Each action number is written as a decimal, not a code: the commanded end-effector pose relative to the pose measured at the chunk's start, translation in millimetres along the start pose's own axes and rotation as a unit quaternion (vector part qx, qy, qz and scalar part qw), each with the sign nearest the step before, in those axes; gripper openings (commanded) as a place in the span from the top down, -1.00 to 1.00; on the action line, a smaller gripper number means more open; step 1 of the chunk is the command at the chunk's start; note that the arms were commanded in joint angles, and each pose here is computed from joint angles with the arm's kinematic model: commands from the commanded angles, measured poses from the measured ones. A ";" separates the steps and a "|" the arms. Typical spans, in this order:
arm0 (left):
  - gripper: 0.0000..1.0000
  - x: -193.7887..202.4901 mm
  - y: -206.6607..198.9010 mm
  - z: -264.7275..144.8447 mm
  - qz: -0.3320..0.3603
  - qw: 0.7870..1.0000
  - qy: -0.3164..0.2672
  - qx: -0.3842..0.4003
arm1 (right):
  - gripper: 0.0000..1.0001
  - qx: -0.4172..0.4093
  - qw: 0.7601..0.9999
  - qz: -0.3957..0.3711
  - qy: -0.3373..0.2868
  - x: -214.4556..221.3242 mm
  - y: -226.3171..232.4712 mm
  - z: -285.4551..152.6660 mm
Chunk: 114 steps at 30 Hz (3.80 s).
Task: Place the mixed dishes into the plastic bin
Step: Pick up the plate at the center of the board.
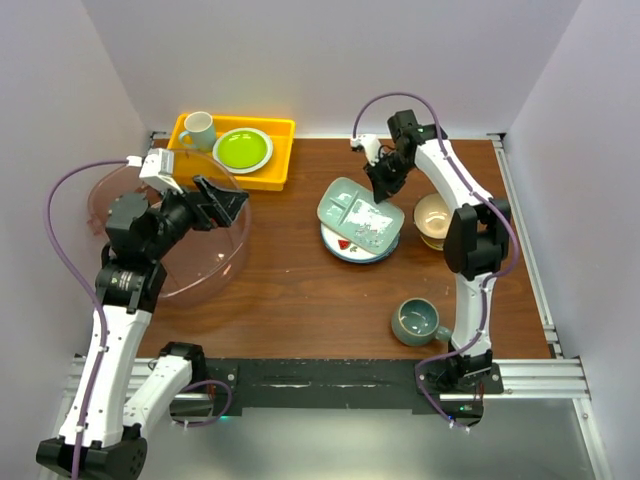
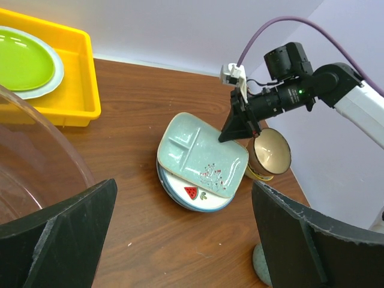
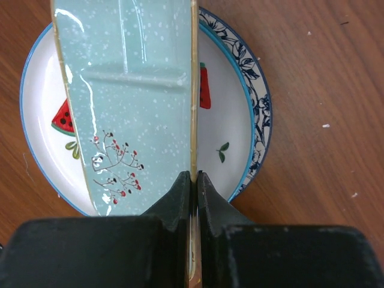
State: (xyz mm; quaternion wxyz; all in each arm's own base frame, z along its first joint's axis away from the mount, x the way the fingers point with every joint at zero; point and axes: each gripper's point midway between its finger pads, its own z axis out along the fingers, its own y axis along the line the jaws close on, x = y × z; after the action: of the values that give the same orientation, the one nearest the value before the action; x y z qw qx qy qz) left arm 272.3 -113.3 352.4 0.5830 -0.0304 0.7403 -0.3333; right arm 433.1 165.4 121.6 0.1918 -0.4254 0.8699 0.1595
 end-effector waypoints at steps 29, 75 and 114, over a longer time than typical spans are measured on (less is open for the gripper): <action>-1.00 61.7 -60.8 53.8 -0.141 0.982 0.082 0.096 | 1.00 -0.154 0.937 0.186 -0.253 -35.7 77.0 -122.2; -1.00 154.0 -118.8 92.2 -0.186 0.968 0.151 0.073 | 1.00 -0.240 0.868 0.296 -0.317 -18.6 105.9 -131.9; 1.00 179.2 -88.2 126.4 -0.123 0.980 0.145 -0.066 | 1.00 -0.233 0.873 0.269 -0.333 -10.7 115.1 -134.6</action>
State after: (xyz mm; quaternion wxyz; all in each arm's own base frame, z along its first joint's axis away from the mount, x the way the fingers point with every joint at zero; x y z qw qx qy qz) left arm 294.5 -333.1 207.6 0.3750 -0.1178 0.8432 -0.3667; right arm 335.2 174.8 213.6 0.2751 -0.0641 0.8125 0.5100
